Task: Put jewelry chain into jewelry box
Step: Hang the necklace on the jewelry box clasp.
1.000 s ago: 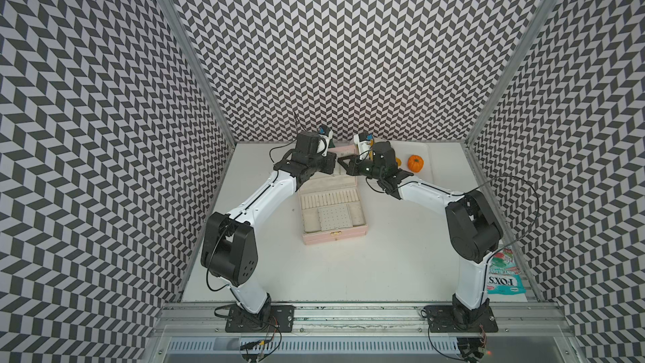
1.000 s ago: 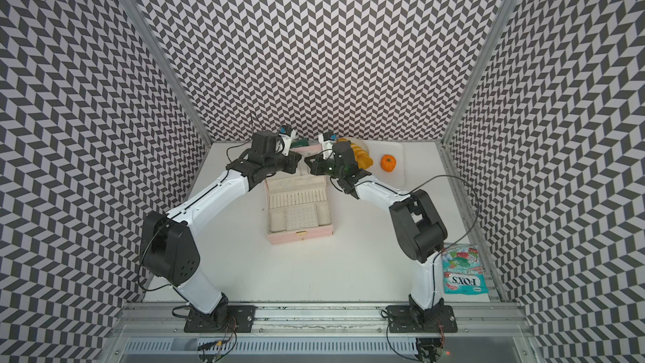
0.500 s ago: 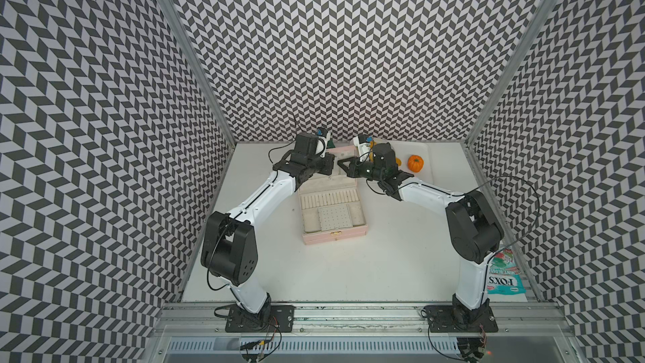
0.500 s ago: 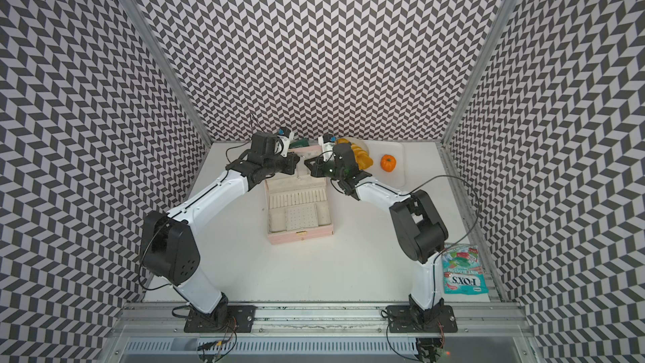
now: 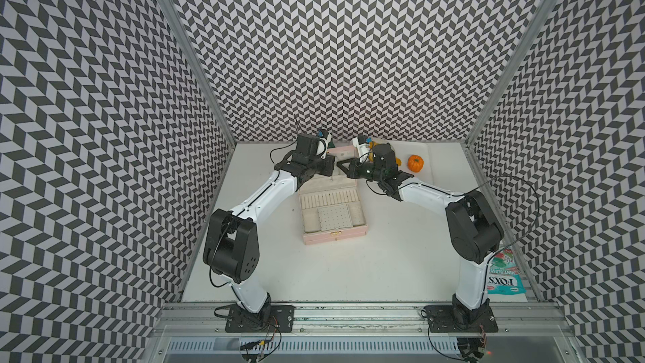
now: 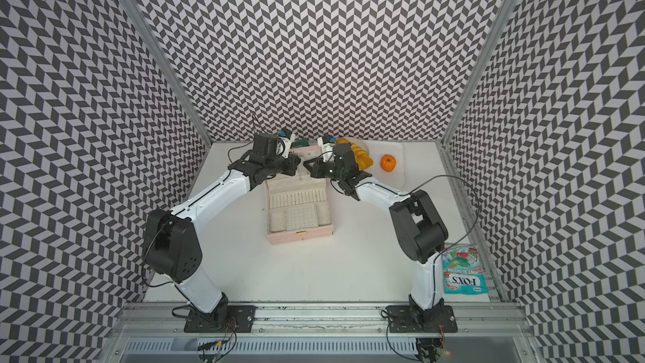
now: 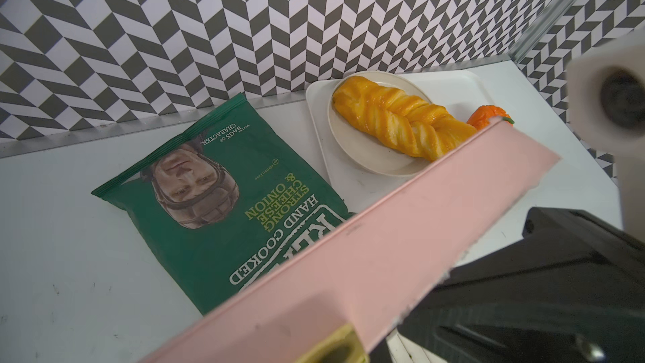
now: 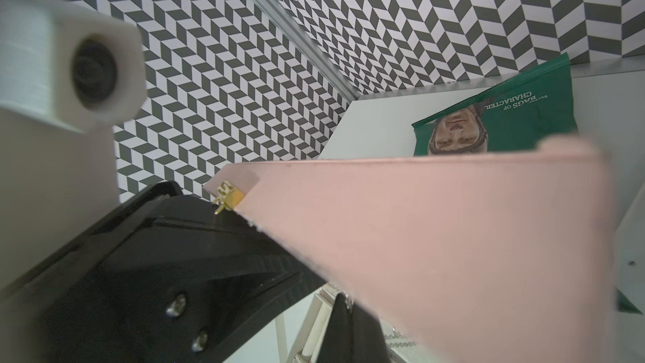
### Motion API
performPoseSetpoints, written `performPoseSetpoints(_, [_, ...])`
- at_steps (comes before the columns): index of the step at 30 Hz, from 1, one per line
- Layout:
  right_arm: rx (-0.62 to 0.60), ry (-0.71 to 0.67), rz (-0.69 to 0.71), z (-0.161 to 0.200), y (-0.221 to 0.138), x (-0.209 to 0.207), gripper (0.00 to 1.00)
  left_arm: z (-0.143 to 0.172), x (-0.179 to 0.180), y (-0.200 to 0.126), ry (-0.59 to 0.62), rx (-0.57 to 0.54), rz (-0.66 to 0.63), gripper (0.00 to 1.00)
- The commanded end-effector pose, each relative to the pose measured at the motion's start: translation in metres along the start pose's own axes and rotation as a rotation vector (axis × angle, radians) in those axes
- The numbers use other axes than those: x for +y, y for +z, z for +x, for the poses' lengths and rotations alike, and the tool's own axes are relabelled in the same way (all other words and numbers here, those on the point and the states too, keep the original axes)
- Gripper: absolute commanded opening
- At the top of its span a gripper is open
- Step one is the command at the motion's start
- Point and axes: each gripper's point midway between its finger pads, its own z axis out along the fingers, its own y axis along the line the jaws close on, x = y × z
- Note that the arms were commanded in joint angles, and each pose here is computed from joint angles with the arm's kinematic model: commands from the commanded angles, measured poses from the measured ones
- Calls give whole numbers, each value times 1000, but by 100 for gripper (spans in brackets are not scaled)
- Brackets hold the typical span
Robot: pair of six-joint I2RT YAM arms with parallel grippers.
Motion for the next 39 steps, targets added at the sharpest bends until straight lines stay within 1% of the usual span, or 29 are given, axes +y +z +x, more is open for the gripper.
performPoseSetpoints(1, [-39,-26,-89,-13,-7,27,0,1,1,2,-5,2,3,0])
performPoseSetpoints(6, [-29,-13,-126,-10,-8,33,0,1,2,2,-3,2,3,0])
performPoseSetpoints(14, [-33,-23,-37,-6,-4,11,0,1,2,3,-5,2,4,0])
performPoseSetpoints(21, [-44,-30,4,-6,-2,1,0,2,1,4,-5,4,9,0])
performPoseSetpoints(27, [-85,-61,43,-18,-4,-2,0,2,0,4,-3,5,10,0])
performPoseSetpoints(39, [-127,-104,31,-41,0,7,0,1,1,3,0,1,9,0])
